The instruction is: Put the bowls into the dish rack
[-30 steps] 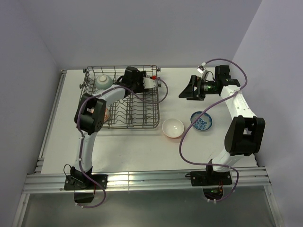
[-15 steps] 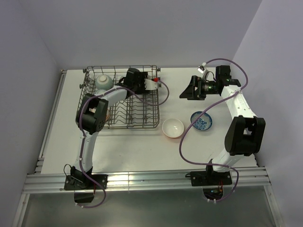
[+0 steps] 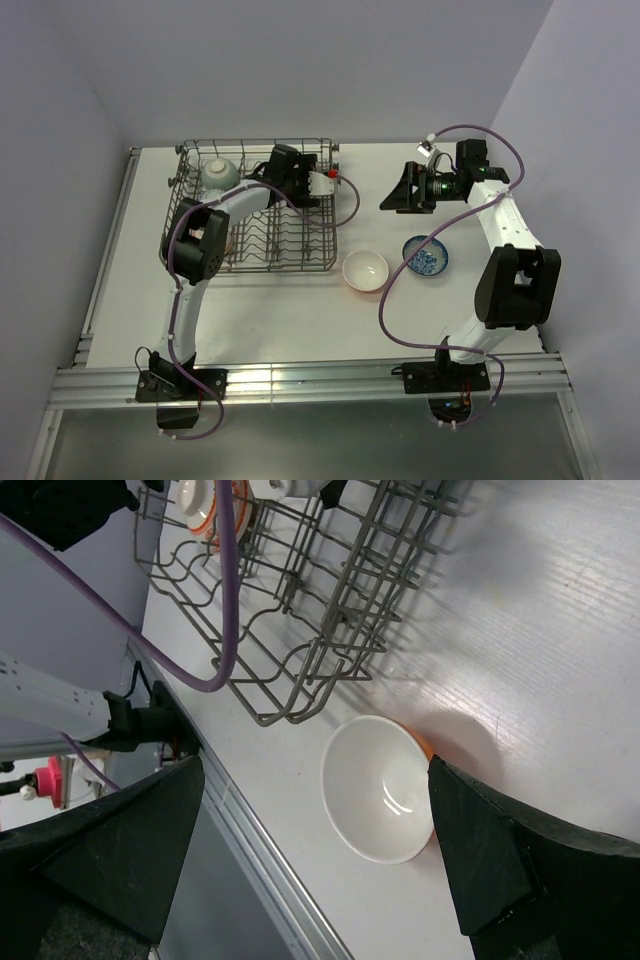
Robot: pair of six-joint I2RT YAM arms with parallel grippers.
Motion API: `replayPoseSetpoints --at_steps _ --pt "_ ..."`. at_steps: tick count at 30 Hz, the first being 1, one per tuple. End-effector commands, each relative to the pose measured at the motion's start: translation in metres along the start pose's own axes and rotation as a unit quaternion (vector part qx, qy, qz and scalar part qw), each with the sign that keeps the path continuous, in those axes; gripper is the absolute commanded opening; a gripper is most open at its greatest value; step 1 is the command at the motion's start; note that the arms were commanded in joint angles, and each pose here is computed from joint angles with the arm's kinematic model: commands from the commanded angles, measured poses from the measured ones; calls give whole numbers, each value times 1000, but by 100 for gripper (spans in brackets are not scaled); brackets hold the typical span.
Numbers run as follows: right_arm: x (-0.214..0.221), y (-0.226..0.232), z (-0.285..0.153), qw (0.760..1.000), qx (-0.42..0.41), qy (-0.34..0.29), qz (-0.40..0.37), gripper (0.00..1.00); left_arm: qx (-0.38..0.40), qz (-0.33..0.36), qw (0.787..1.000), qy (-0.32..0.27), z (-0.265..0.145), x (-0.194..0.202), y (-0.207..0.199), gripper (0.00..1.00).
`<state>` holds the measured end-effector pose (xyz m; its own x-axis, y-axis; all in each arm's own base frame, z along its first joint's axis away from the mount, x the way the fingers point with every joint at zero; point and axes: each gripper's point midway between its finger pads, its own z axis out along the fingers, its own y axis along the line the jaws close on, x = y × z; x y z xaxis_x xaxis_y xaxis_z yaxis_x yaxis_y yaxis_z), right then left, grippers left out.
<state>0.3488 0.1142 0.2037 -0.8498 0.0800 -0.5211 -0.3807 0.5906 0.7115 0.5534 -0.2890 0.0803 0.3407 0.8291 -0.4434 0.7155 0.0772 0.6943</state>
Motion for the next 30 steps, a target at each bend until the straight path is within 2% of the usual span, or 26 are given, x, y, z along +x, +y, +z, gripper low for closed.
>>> replayPoseSetpoints --at_steps 1,8,14,23,28,30 --pt "-8 11 -9 1000 -6 -10 -24 100 2 9 999 -44 -20 -34 27 99" --pt "-8 13 -12 999 -4 -12 -29 100 -22 -15 998 -61 -26 -43 44 99" --pt "-9 13 -14 999 -2 -15 -31 100 -57 -16 998 -31 -17 -26 51 98" --pt "-8 12 -20 999 9 -16 -38 100 -104 -12 994 -32 -15 -25 72 99" --pt "-7 15 -25 998 21 -17 -49 100 -109 -24 993 -42 -29 -35 81 99" --pt "-4 16 -29 998 31 -12 -58 100 -110 -35 991 -70 -50 -55 91 100"
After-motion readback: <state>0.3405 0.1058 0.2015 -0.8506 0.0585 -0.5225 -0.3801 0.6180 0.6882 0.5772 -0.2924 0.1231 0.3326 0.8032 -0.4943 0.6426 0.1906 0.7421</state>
